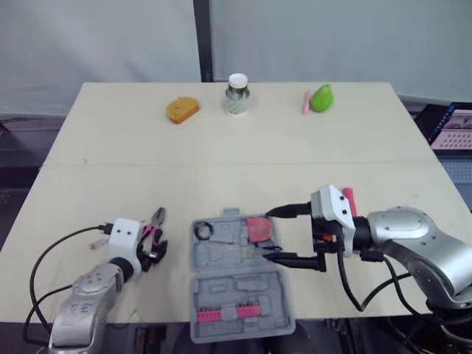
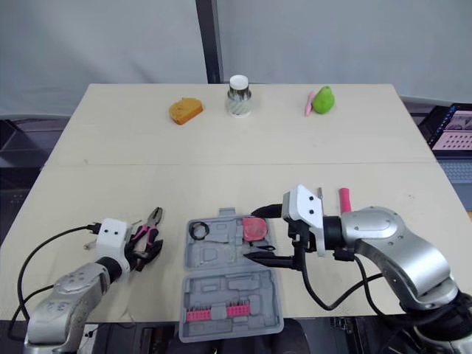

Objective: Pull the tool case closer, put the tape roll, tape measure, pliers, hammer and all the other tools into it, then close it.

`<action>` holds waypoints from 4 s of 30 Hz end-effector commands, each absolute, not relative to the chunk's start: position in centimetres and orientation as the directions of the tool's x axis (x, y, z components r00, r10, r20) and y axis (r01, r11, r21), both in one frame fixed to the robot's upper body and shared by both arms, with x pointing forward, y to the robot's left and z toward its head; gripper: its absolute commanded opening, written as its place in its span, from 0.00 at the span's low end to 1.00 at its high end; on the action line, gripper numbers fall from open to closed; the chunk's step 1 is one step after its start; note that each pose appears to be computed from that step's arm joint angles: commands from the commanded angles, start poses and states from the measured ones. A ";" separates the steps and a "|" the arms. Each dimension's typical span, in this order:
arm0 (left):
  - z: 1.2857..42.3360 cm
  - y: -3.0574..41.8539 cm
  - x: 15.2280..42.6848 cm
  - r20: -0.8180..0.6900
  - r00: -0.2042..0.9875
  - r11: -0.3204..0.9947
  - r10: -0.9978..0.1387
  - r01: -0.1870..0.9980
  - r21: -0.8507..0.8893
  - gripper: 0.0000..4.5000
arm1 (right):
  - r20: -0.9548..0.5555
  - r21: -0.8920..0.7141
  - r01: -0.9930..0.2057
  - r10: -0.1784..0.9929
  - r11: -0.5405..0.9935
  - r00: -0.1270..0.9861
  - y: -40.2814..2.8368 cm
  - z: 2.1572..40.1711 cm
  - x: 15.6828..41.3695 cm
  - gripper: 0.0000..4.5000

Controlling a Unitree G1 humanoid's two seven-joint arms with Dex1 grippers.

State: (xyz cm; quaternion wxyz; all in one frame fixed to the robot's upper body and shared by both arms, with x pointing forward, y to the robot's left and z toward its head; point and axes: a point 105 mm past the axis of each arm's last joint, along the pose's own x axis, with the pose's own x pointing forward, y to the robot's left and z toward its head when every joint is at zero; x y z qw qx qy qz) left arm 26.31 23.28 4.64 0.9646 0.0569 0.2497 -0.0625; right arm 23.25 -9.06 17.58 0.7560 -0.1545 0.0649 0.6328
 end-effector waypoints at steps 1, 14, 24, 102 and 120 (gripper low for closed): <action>3.8 23.2 26.2 -0.535 0.840 0.985 -0.092 0.155 0.074 1.00 | -0.273 -0.163 -0.978 0.947 0.129 0.170 -8.7 18.2 22.9 0.98; 3.3 22.9 26.4 -0.550 0.828 0.983 -0.115 0.175 0.059 0.56 | -0.271 -0.159 -0.978 0.946 0.137 0.177 -8.9 18.2 23.1 1.00; 11.8 20.0 29.3 -0.267 0.909 0.928 -0.321 0.358 0.104 0.56 | -0.238 -0.237 -0.959 0.947 0.157 0.214 -9.2 19.6 24.4 1.00; 9.4 22.0 15.5 -0.327 0.601 0.534 -0.729 0.799 0.278 1.00 | -0.681 -0.446 -0.861 0.716 -0.242 0.152 -2.7 11.7 27.1 0.22; 9.3 22.3 16.2 -0.329 0.613 0.543 -0.719 0.790 0.286 1.00 | -0.699 -0.415 -0.884 0.698 -0.215 0.159 -2.3 9.8 27.3 0.22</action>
